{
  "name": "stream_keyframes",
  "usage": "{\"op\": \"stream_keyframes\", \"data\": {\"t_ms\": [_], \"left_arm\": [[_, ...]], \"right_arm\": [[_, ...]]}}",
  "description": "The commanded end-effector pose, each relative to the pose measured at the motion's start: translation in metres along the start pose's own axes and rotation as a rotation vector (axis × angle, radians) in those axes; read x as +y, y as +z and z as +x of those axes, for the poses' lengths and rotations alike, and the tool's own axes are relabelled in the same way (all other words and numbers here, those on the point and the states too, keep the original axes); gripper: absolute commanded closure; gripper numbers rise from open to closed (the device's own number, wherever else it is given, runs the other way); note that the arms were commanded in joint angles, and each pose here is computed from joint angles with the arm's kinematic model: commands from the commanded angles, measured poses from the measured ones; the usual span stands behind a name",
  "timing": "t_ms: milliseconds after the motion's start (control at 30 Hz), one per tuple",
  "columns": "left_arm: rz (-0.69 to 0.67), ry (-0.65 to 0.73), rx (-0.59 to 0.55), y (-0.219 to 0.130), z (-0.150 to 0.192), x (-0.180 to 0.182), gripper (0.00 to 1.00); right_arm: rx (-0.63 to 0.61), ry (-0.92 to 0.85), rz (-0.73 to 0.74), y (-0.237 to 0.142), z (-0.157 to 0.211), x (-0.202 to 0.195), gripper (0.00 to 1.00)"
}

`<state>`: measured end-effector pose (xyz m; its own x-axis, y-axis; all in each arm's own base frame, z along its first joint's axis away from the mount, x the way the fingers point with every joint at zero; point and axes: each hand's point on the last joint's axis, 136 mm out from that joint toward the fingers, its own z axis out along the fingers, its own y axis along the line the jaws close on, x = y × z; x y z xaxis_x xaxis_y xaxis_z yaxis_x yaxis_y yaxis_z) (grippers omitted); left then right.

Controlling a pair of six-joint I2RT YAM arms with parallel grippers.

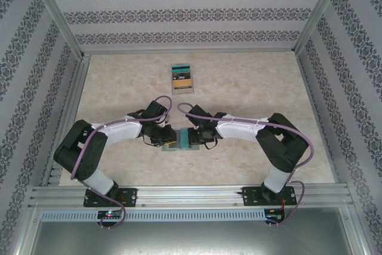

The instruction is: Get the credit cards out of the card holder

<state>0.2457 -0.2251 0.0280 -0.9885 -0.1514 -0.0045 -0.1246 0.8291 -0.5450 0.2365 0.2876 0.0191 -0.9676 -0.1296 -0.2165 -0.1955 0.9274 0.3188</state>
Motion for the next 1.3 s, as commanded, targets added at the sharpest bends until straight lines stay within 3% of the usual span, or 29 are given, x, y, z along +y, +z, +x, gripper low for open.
{"op": "stream_keyframes", "data": {"t_ms": [0,300,533,1267], "left_arm": [[-0.078,-0.023,0.033,0.006,0.008,0.022,0.79],[0.002,-0.002,-0.063,-0.021,-0.012,-0.011,0.77],[0.11,-0.01,-0.088,-0.019,-0.016,-0.027,0.77],[0.12,-0.022,0.004,0.015,-0.006,-0.02,0.8]], "right_arm": [[0.022,-0.016,-0.002,0.008,0.004,0.003,0.93],[0.032,-0.01,0.009,0.012,0.007,-0.001,0.93],[0.034,-0.008,0.012,0.013,0.007,-0.003,0.93],[0.035,-0.004,0.014,0.014,0.007,-0.005,0.93]]}}
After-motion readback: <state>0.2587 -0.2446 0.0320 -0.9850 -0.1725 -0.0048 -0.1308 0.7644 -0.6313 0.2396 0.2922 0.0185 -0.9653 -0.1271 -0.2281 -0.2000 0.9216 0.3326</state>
